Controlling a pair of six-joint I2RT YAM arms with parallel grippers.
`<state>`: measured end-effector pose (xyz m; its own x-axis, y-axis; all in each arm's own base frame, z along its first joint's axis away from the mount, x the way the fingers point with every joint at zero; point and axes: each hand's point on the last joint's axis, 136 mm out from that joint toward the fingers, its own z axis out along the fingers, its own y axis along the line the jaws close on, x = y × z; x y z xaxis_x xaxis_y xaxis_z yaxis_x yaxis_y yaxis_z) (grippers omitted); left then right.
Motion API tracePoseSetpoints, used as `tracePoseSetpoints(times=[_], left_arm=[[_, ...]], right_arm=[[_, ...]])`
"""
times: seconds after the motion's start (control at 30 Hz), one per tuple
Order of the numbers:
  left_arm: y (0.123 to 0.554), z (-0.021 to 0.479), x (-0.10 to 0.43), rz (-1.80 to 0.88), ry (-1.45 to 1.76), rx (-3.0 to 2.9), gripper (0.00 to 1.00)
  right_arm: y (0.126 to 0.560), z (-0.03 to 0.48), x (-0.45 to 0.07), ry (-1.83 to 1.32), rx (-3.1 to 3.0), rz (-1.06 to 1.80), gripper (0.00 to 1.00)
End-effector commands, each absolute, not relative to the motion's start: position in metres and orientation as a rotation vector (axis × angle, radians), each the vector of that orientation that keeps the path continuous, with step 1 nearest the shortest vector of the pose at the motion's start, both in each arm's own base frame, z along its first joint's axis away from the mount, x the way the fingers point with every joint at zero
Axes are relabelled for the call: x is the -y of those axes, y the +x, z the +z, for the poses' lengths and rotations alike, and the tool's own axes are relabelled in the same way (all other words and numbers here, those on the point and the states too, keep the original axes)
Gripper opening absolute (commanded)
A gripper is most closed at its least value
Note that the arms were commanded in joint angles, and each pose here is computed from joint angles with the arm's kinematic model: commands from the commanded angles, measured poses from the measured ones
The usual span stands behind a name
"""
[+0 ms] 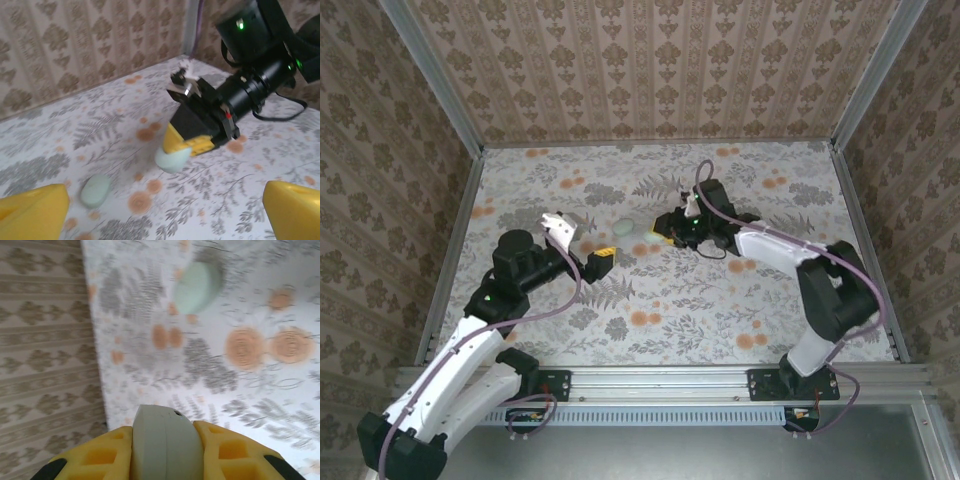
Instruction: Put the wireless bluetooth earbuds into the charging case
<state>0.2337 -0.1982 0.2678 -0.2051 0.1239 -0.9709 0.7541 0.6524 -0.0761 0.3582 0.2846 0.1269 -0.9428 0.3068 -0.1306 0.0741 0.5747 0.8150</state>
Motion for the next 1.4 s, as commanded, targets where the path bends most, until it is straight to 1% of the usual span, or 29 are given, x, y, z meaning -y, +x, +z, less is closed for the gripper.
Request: tracePoseSetpoints(times=[0.0,0.1,0.17,0.33,0.37,0.4,0.5,0.57,0.6,0.63,0.67,0.73,0.87,1.07,1.13,1.2,1.37], left_arm=[[0.244,0.244,0.175,-0.569,0.614,-1.834,1.00],[0.250,0.229,0.162,-0.527,0.531,-1.909,1.00],[0.256,0.219,0.151,-0.509,0.467,-1.954,1.00],[0.258,0.207,0.146,-0.542,0.400,-1.987,1.00],[0.259,0.205,0.145,-0.540,0.387,-1.990,1.00],[0.260,0.204,0.143,-0.535,0.371,-1.992,1.00],[0.263,0.200,0.137,-0.512,0.338,-2.003,1.00],[0.266,0.197,0.130,-0.483,0.316,-2.015,1.00],[0.267,0.195,0.126,-0.460,0.301,-2.022,1.00],[0.270,0.193,0.120,-0.433,0.284,-2.029,1.00],[0.272,0.191,0.114,-0.405,0.263,-2.036,1.00],[0.280,0.188,0.098,-0.323,0.209,-2.052,1.00],[0.296,0.186,0.063,-0.125,0.114,-2.058,1.00],[0.319,0.161,0.025,0.144,0.082,-2.049,1.00],[0.324,0.149,0.014,0.213,0.067,-2.057,1.00],[0.328,0.140,0.006,0.252,0.040,-2.052,1.00],[0.335,0.128,-0.018,0.240,-0.072,-1.967,1.00]], right_arm=[[0.358,0.096,-0.293,0.200,-2.611,1.252,0.14],[0.360,0.071,-0.296,0.177,-2.667,1.228,0.16],[0.360,0.057,-0.296,0.156,-2.706,1.203,0.19],[0.348,0.028,-0.291,0.098,-2.827,1.114,0.25],[0.345,0.024,-0.289,0.096,-2.844,1.094,0.27],[0.343,0.021,-0.287,0.087,-2.858,1.074,0.31],[0.338,0.022,-0.279,0.075,-2.882,1.018,0.45],[0.338,0.033,-0.274,0.057,-2.865,0.984,0.53],[0.339,0.040,-0.269,0.041,-2.850,0.953,0.59],[0.340,0.048,-0.263,0.030,-2.836,0.914,0.69],[0.341,0.057,-0.257,0.012,-2.817,0.880,0.76],[0.345,0.078,-0.241,-0.017,-2.769,0.789,1.00],[0.357,0.121,-0.192,-0.036,-2.635,0.555,1.00],[0.376,0.175,-0.081,0.107,-2.339,0.173,1.00],[0.378,0.176,-0.042,0.160,-2.249,0.038,1.00],[0.379,0.171,-0.020,0.159,-2.173,-0.023,1.00],[0.379,0.149,0.003,0.142,-2.022,-0.075,1.00]])
